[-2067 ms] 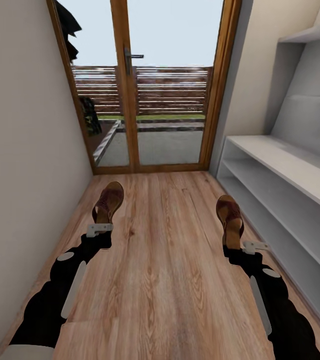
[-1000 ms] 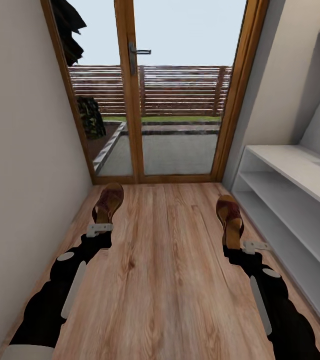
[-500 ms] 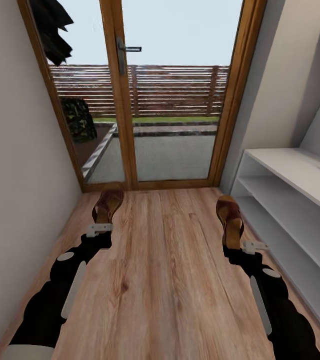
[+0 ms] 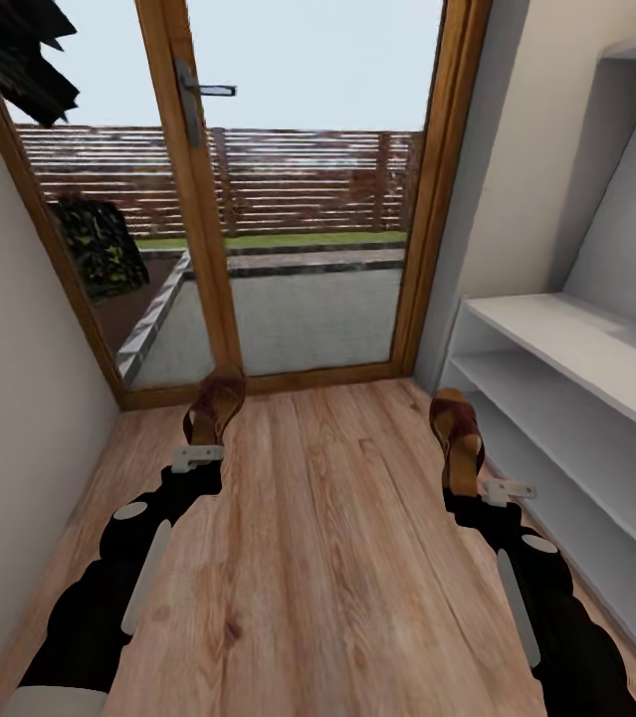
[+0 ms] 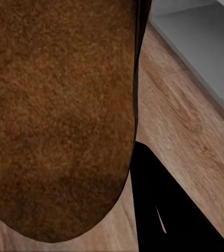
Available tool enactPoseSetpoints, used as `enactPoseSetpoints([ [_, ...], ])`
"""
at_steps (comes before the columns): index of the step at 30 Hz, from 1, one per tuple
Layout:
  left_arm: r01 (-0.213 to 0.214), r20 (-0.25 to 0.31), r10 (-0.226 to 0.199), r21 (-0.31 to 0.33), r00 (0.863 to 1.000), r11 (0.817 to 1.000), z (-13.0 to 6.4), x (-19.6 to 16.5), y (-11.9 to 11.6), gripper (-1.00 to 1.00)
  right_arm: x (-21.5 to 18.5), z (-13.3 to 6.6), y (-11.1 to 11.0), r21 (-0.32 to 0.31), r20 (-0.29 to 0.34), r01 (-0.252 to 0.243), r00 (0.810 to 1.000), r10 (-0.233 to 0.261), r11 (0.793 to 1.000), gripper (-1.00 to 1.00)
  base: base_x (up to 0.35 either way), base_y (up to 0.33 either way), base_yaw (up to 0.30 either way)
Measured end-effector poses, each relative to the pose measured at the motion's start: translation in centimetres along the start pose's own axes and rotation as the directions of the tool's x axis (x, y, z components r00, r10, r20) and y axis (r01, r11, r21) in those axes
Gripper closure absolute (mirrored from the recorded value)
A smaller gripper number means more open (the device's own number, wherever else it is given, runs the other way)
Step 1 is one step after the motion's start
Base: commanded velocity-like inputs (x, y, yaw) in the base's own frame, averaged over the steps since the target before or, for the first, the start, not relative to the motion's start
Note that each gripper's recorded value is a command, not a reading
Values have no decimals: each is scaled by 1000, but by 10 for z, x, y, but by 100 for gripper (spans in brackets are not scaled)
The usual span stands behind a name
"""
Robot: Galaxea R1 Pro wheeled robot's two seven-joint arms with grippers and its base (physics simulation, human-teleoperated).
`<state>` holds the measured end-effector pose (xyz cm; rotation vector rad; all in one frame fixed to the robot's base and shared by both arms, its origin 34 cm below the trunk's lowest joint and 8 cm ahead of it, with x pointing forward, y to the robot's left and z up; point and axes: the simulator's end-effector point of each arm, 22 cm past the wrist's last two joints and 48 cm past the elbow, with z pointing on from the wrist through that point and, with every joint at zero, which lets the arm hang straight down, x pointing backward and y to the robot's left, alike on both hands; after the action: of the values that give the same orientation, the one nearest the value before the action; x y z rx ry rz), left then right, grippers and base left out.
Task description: Pick up the two gym shoes and the two sandals from the corridor floor and place them onto the hallstand (shoe rack) in the corridor, making sure they are on the rack and not on the floor. Arrange them so the two gym shoes are next to each other and the two sandals are next to each other.
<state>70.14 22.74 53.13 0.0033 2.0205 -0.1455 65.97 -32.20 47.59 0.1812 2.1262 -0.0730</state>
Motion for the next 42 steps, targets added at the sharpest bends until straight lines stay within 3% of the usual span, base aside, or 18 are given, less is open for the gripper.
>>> enactPoseSetpoints([
  [9, 0, -1, 0, 0, 1000, 1000, 0, 0, 0, 100, 0, 0, 0, -1, -1, 0, 1000, 0, 1000, 100, 292, 212, -85],
  [29, 0, 0, 0, 0, 1000, 1000, 0, 0, 0, 100, 0, 0, 0, -1, 0, 0, 1000, 0, 1000, 100, 285, 193, -252],
  [42, -1, 0, 1, 0, 1000, 1000, 0, 0, 0, 100, 0, 0, 0, -1, -1, 0, 1000, 0, 1000, 100, 205, 63, -256],
])
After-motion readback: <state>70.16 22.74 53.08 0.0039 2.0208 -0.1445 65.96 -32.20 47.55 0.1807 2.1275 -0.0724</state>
